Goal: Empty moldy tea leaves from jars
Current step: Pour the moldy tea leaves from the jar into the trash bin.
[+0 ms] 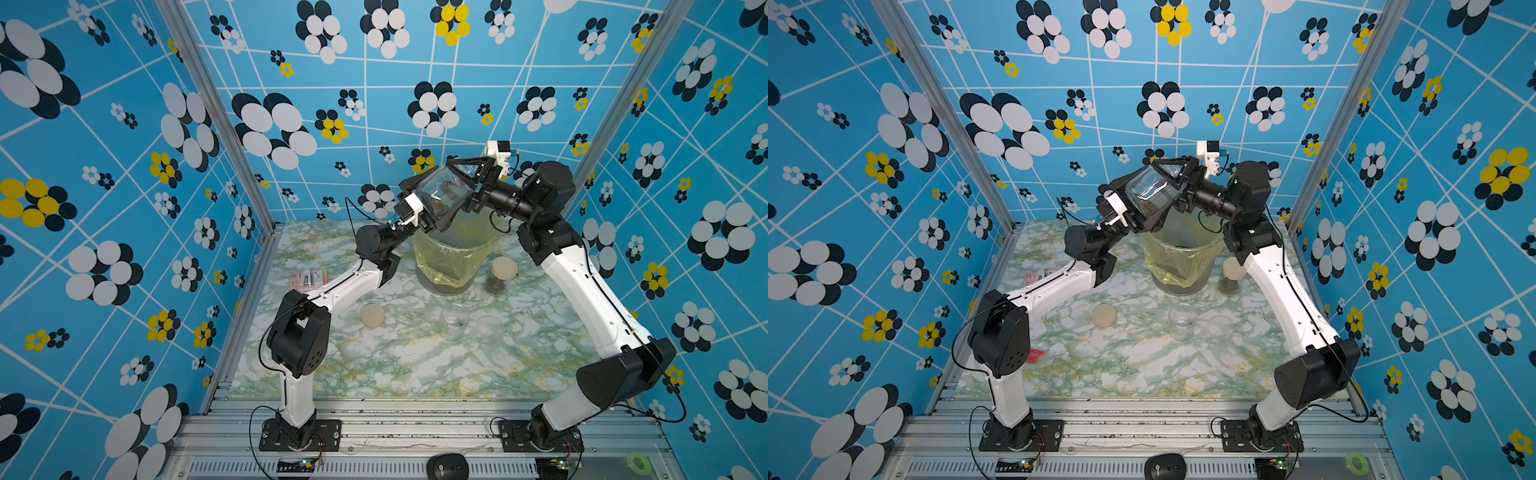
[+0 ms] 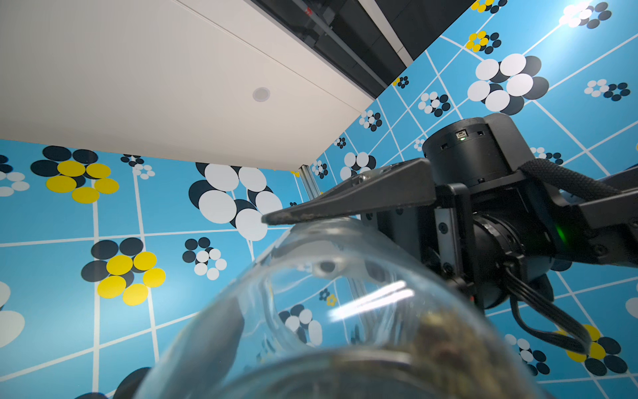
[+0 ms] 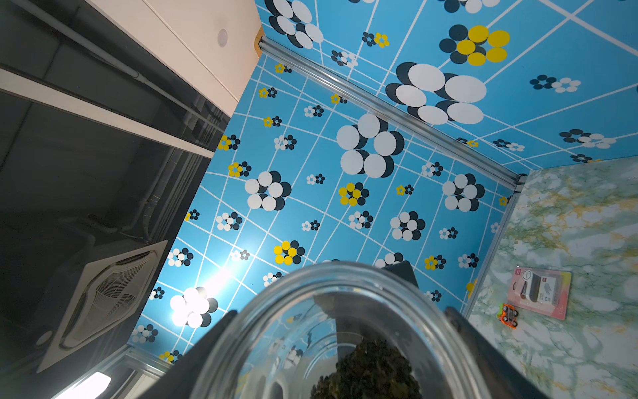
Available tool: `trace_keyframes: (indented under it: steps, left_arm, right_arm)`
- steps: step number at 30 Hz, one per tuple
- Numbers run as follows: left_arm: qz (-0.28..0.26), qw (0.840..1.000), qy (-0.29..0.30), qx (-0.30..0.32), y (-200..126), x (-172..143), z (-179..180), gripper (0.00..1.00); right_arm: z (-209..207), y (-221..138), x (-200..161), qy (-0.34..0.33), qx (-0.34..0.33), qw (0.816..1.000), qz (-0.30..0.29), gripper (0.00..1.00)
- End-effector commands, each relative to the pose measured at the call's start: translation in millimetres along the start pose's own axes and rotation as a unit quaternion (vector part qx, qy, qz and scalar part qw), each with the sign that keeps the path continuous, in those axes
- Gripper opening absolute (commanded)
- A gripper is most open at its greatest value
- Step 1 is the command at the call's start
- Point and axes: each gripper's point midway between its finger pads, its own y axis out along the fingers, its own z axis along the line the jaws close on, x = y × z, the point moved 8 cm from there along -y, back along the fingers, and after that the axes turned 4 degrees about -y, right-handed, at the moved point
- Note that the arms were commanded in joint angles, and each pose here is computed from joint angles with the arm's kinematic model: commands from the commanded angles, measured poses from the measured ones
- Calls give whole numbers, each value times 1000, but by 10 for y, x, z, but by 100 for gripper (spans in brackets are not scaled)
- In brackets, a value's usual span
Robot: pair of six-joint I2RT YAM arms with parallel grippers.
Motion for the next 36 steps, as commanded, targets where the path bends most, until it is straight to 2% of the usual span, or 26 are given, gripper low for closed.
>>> trace_keyframes:
  steps: [1,9,36]
  left_arm:
    - [-26,999,-1,-25,79,86,-80,90]
    - [-32,999,-3,-27,105,120,-76,100]
    - [-37,999,2,-10,100,211,-20,99]
  right_arm:
    - [93,-9,47,-14,31,999,-8,50]
    - [57,5,45,-11,30,999,-6,50]
    - [-36,-52,84,-5,20,1000,-4,49]
